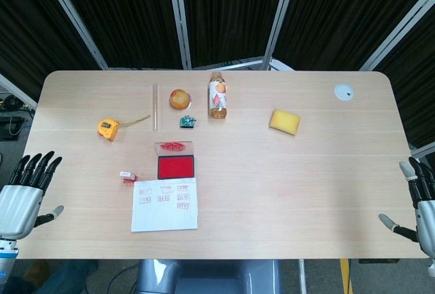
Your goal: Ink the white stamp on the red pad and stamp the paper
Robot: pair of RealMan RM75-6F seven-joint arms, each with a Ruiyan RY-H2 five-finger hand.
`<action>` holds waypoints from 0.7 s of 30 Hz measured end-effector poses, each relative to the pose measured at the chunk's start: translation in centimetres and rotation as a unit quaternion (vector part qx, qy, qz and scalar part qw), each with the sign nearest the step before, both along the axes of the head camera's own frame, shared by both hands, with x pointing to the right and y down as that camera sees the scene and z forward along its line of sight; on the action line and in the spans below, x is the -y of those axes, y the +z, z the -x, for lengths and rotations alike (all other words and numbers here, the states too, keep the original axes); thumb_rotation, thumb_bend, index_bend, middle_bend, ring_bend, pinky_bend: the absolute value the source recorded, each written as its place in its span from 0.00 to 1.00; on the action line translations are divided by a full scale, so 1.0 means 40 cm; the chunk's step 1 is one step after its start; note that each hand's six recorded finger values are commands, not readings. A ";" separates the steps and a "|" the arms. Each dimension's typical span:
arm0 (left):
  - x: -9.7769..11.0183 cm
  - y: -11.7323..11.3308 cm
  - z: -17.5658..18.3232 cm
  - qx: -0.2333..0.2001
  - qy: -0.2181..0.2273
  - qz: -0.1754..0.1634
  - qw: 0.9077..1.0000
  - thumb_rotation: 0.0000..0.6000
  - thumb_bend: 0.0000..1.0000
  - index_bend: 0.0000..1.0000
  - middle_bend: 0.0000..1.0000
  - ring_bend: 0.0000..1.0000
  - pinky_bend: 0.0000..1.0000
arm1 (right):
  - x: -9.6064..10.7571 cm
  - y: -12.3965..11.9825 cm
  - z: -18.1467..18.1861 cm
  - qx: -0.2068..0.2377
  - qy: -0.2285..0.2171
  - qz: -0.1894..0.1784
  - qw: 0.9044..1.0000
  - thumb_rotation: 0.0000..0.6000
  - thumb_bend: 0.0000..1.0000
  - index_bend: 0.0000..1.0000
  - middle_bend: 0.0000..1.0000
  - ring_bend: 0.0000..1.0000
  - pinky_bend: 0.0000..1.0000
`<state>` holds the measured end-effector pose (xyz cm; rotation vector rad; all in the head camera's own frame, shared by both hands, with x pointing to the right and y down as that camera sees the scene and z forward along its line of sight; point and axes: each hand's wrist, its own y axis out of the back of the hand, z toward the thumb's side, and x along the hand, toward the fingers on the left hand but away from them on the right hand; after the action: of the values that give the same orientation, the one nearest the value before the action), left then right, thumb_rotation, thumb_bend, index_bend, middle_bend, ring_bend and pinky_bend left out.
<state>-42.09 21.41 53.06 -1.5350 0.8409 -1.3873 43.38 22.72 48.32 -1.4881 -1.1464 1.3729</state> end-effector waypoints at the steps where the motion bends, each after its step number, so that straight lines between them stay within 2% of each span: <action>1: 0.000 0.000 0.001 0.000 0.000 0.000 1.000 1.00 0.00 0.00 0.00 0.00 0.00 | 0.000 0.001 0.000 0.000 0.000 0.000 1.000 1.00 0.00 0.00 0.00 0.00 0.00; 5: 0.000 0.005 0.004 0.002 0.000 0.004 1.000 1.00 0.00 0.00 0.00 0.00 0.01 | -0.001 0.004 0.000 -0.001 0.001 0.004 1.000 1.00 0.00 0.00 0.00 0.00 0.00; 6: 0.000 0.008 0.004 0.003 0.001 0.007 1.000 1.00 0.01 0.00 0.00 0.02 0.04 | -0.001 0.005 0.000 -0.002 0.001 0.004 1.000 1.00 0.00 0.00 0.00 0.00 0.00; 8: 0.002 0.018 0.004 0.006 0.007 0.015 1.000 1.00 0.02 0.00 0.00 0.14 0.18 | 0.000 0.004 0.000 -0.001 0.002 0.004 1.000 1.00 0.00 0.00 0.00 0.00 0.00; 10: 0.008 0.036 0.003 0.007 0.012 0.025 1.000 1.00 0.03 0.00 0.00 0.36 0.38 | 0.002 0.004 0.001 0.001 0.003 0.004 1.000 1.00 0.00 0.00 0.00 0.00 0.00; 13: 0.022 0.067 -0.004 -0.001 0.016 0.040 0.999 1.00 0.04 0.00 0.00 0.57 0.61 | 0.004 0.003 0.002 0.003 0.005 0.003 1.000 1.00 0.00 0.00 0.00 0.00 0.00; 16: 0.041 0.101 -0.017 -0.012 0.019 0.053 0.998 1.00 0.04 0.00 0.02 0.70 0.79 | 0.006 0.005 0.001 0.003 0.006 0.003 1.000 1.00 0.00 0.00 0.00 0.00 0.00; 21: 0.082 0.183 -0.075 -0.042 0.029 0.080 0.996 1.00 0.04 0.06 0.14 0.80 0.90 | 0.013 0.012 -0.004 -0.003 0.011 0.002 1.000 1.00 0.00 0.00 0.00 0.00 0.00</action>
<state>-39.10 18.13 60.38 -1.7365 0.7450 -1.3835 43.52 22.20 48.79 -1.4779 -1.1604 1.3953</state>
